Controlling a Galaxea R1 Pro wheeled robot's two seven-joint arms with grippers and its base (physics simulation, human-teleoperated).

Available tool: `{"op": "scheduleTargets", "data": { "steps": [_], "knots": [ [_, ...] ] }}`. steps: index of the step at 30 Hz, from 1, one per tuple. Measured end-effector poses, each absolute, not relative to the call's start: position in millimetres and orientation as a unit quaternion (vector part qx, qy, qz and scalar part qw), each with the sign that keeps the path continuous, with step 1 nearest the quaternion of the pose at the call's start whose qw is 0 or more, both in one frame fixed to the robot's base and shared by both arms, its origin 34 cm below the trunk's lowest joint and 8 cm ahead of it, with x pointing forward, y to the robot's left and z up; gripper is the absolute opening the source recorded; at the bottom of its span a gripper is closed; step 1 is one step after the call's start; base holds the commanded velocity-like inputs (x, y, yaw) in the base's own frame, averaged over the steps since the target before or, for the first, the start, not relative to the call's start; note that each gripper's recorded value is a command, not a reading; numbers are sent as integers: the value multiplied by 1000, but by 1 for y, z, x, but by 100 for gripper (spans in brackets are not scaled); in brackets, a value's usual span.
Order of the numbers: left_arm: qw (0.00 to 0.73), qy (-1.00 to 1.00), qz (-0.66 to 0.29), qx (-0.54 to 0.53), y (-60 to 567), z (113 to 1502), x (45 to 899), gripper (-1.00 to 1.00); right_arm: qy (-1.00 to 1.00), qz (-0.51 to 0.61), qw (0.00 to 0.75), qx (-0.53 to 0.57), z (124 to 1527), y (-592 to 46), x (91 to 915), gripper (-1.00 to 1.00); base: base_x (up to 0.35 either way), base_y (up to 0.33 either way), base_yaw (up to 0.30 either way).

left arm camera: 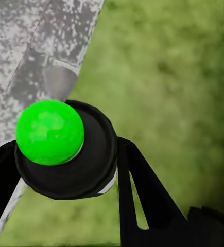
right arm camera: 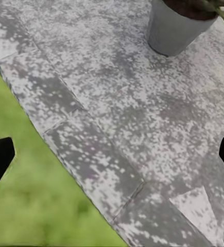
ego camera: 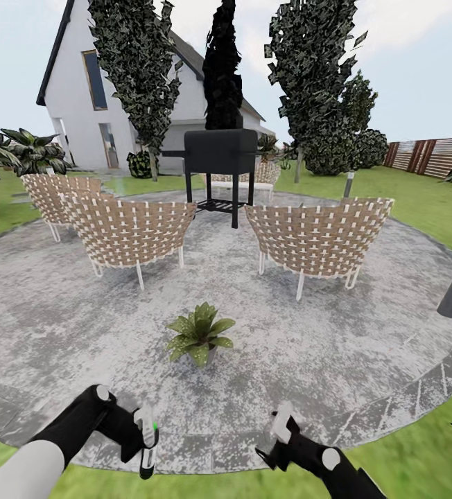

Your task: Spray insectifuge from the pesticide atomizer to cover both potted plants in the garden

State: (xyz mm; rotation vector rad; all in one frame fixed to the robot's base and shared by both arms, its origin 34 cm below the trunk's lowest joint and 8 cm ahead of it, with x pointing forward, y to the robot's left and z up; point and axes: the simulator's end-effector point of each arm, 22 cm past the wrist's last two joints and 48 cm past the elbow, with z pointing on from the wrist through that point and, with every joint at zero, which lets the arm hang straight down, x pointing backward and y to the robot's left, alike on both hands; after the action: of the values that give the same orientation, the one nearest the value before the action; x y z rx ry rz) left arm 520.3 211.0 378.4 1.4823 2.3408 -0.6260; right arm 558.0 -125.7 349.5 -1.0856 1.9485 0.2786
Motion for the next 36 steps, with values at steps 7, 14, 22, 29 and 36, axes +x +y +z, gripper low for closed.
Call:
{"op": "scheduleTargets", "data": {
  "steps": [7,14,22,29,36],
  "knots": [
    [92,777,-212,586,202,364,490,-100,755,167,414,-481,361,-99,543,100,0,0,0],
    [93,765,-219,599,177,362,485,-100,733,232,384,-511,364,-66,514,-100,0,0,0],
    [126,746,-209,619,145,363,496,-100,713,262,385,-524,378,-35,507,-100,0,0,0],
    [146,739,-211,622,117,366,500,-100,691,261,388,-551,387,-16,506,-100,0,0,0],
    [171,717,-220,638,97,368,499,-100,679,254,399,-562,397,-8,513,-100,0,0,0]
  ]
}}
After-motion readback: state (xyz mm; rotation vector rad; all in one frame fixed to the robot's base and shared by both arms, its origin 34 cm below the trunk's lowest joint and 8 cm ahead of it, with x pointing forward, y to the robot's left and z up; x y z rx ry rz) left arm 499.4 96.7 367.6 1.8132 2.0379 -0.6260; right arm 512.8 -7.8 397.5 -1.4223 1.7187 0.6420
